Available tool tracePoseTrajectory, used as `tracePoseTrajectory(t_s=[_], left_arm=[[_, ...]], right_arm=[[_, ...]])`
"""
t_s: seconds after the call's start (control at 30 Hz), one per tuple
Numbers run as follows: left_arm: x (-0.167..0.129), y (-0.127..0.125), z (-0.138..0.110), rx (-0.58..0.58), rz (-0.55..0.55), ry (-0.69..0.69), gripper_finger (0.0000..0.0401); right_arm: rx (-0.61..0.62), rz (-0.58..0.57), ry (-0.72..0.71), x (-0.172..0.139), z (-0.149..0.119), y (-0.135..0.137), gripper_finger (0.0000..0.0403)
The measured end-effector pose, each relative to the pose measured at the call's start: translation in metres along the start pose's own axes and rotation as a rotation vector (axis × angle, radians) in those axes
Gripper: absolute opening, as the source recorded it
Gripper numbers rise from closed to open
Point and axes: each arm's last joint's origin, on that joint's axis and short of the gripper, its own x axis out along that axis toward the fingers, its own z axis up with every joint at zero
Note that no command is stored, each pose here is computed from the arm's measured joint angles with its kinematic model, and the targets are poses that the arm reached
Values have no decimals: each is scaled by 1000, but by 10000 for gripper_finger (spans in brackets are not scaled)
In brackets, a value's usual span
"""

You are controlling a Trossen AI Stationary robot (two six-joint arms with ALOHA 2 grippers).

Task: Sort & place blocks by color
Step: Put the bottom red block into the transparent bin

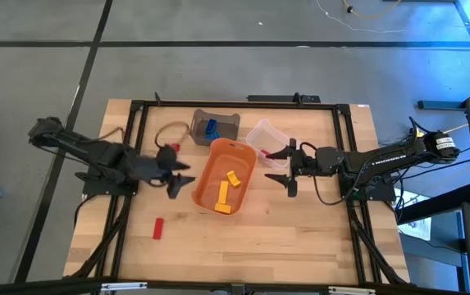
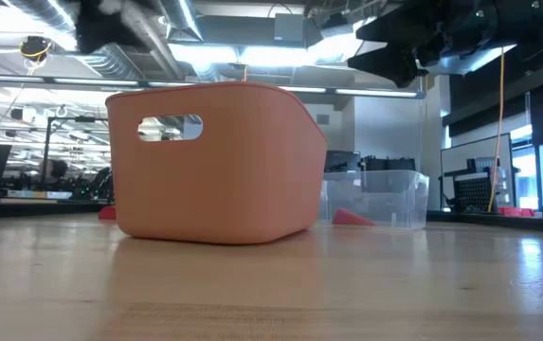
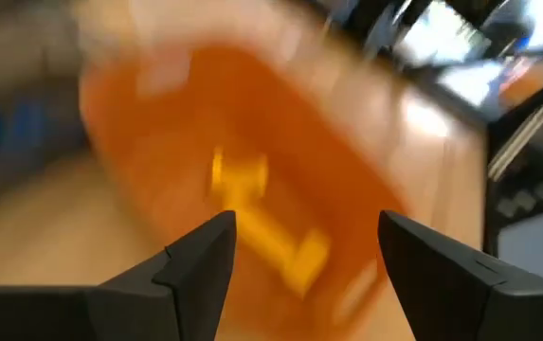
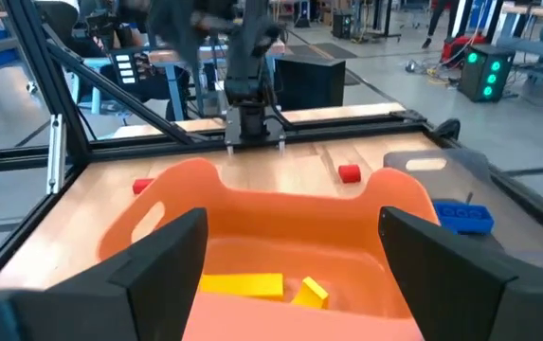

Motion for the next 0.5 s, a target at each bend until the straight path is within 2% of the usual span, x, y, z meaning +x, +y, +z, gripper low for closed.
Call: tracePoseTrajectory(t_s=[0.23, 0.33, 0.5], left_arm=[[7, -16, -65, -202, 161, 333, 251], [6, -25, -90, -253, 210, 414, 251], [-1, -33, -133, -348, 365, 498, 251]], right_arm=[[3, -32, 21, 0, -2, -1, 312], [9, -33, 23, 0, -2, -1, 312], [11, -34, 31, 0, -3, -2, 312]])
